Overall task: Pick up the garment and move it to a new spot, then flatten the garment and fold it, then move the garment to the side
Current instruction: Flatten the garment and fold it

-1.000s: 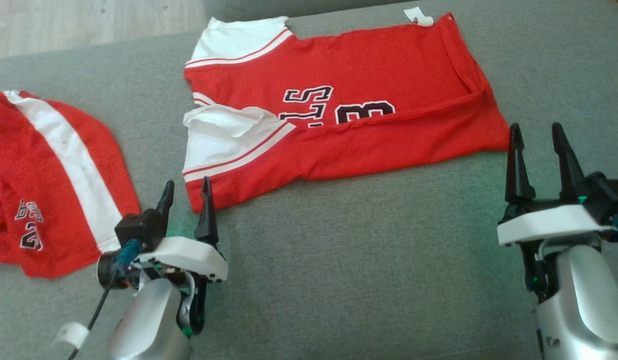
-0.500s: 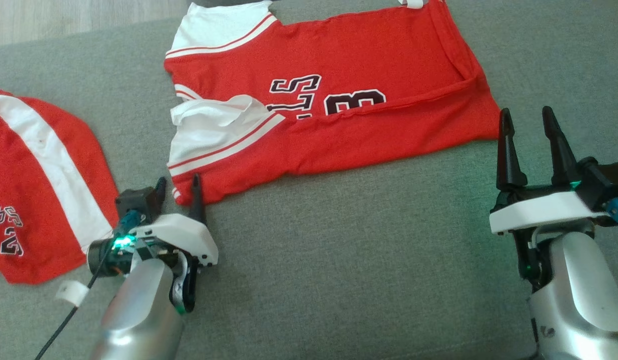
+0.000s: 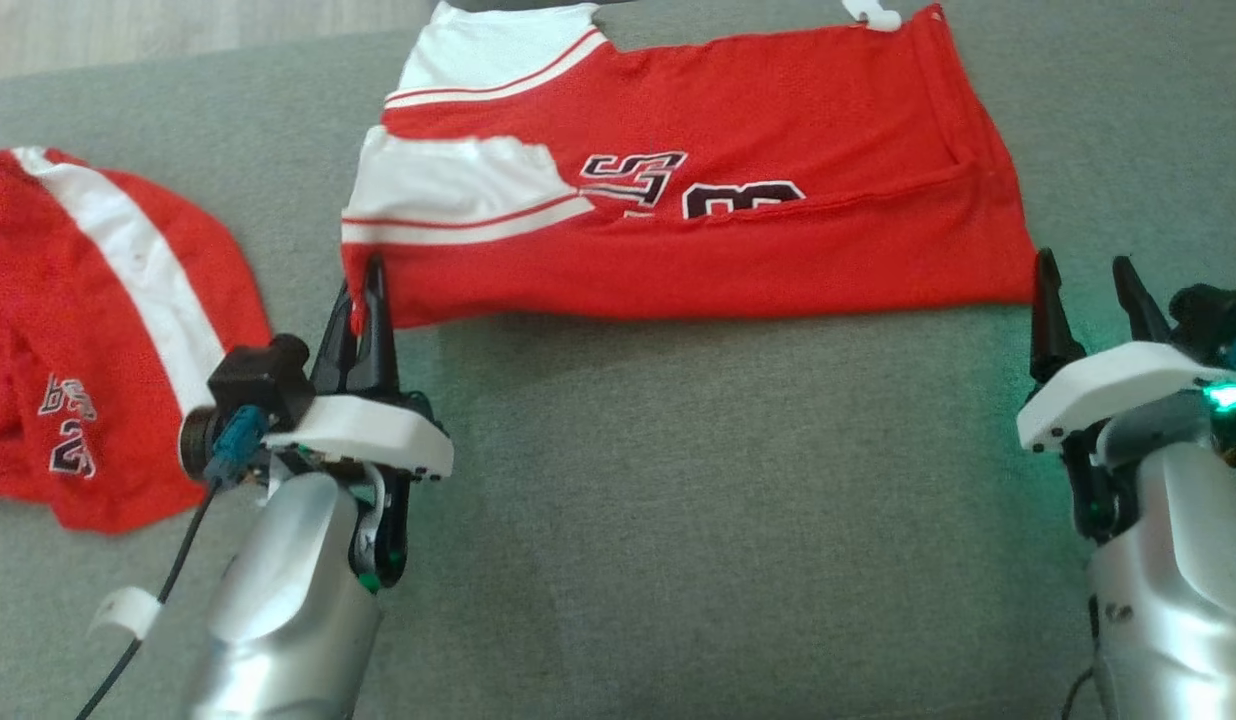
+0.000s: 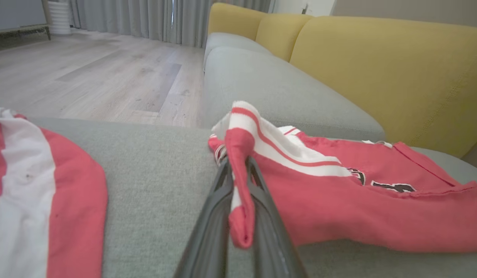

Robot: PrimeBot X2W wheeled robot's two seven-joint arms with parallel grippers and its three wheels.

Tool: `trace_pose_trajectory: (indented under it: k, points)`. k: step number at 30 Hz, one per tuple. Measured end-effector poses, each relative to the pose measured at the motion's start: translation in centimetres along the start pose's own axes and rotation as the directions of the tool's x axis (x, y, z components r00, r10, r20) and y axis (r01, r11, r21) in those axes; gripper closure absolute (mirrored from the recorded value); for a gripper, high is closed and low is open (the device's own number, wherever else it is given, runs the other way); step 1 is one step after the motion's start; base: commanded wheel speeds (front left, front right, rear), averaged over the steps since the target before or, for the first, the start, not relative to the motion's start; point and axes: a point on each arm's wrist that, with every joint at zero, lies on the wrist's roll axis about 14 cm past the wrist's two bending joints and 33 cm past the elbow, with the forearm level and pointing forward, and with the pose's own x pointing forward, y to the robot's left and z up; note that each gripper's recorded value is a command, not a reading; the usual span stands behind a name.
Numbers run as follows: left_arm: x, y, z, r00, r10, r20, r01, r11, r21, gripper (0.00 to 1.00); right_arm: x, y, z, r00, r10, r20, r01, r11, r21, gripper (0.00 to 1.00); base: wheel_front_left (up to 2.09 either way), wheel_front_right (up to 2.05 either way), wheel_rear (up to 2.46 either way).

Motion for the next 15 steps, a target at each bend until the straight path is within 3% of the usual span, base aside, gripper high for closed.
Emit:
trace_pose_trajectory:
  k: [7, 15]
  points:
    - [-0.4, 0.0, 1.8, 0.998, -0.011, 0.062, 0.009, 0.999, 0.031, 1.0, 1.7, -0.5, -2.6, 0.986, -0.038, -0.164, 0.041, 0.999, 0.012, 0.0, 0.0, 0.0, 0.0]
    - [-0.8, -0.1, 0.9, 0.999, -0.027, 0.039, 0.026, 0.999, 0.039, 1.0, 2.7, 1.3, -5.4, 0.953, 0.0, -0.302, 0.009, 1.0, 0.028, 0.0, 0.0, 0.0, 0.0]
